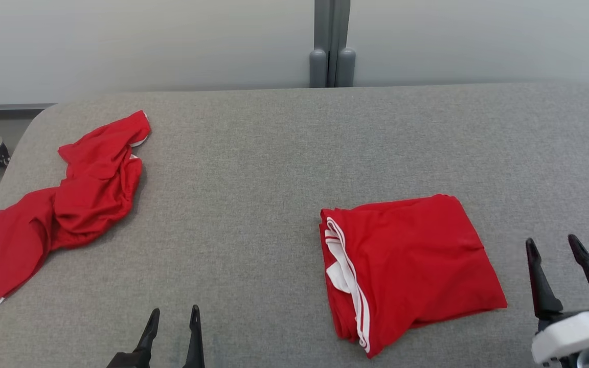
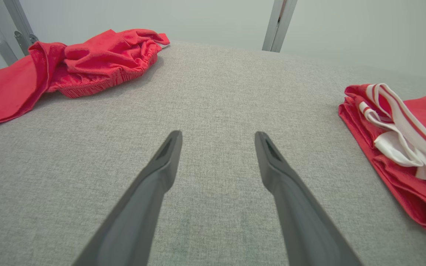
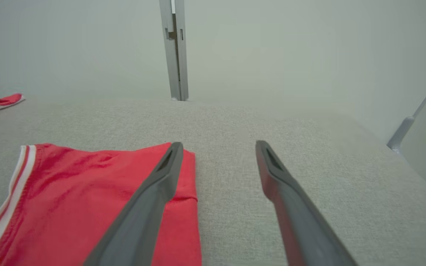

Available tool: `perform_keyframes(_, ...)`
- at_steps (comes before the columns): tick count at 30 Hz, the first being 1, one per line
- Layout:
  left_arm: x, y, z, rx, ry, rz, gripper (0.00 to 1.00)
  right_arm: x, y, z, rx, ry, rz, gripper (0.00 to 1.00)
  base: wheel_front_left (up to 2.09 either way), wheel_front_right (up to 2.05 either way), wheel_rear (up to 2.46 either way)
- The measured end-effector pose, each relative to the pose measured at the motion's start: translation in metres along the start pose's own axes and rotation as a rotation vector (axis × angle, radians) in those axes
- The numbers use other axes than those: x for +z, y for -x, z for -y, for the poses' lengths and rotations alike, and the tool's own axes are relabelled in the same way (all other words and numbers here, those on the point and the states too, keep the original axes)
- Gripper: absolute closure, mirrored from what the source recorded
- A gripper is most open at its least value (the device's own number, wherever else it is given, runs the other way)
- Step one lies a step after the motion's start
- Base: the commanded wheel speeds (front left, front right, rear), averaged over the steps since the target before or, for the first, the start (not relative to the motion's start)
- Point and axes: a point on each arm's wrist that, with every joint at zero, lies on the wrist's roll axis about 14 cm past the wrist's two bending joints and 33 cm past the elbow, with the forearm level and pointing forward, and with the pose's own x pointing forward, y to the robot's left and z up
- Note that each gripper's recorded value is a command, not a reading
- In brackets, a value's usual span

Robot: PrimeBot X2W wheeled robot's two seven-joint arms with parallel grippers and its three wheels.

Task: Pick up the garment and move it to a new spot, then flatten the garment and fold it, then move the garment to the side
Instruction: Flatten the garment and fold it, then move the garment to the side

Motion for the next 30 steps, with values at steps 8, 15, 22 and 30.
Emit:
perform_keyframes(8,0.012,0.003,0.001,-0.017,-0.021,0.044,0.00,-0.019,0.031,0.029,-0.110,0.056,0.008,0.00,0.00,0.00,0.00)
perform_keyframes(15,0.018,0.007,0.000,-0.017,-0.022,0.066,0.00,-0.020,0.043,0.022,-0.112,0.047,0.011,0.00,0.00,0.00,0.00)
perform_keyframes(22,0.020,0.007,0.000,-0.014,-0.021,0.073,0.00,-0.013,0.037,0.007,-0.072,0.036,0.035,0.00,0.00,0.00,0.00)
perform_keyframes(30,0.021,0.008,-0.005,0.000,-0.020,0.075,0.00,0.001,0.021,-0.004,-0.033,0.033,0.081,0.00,0.00,0.00,0.00)
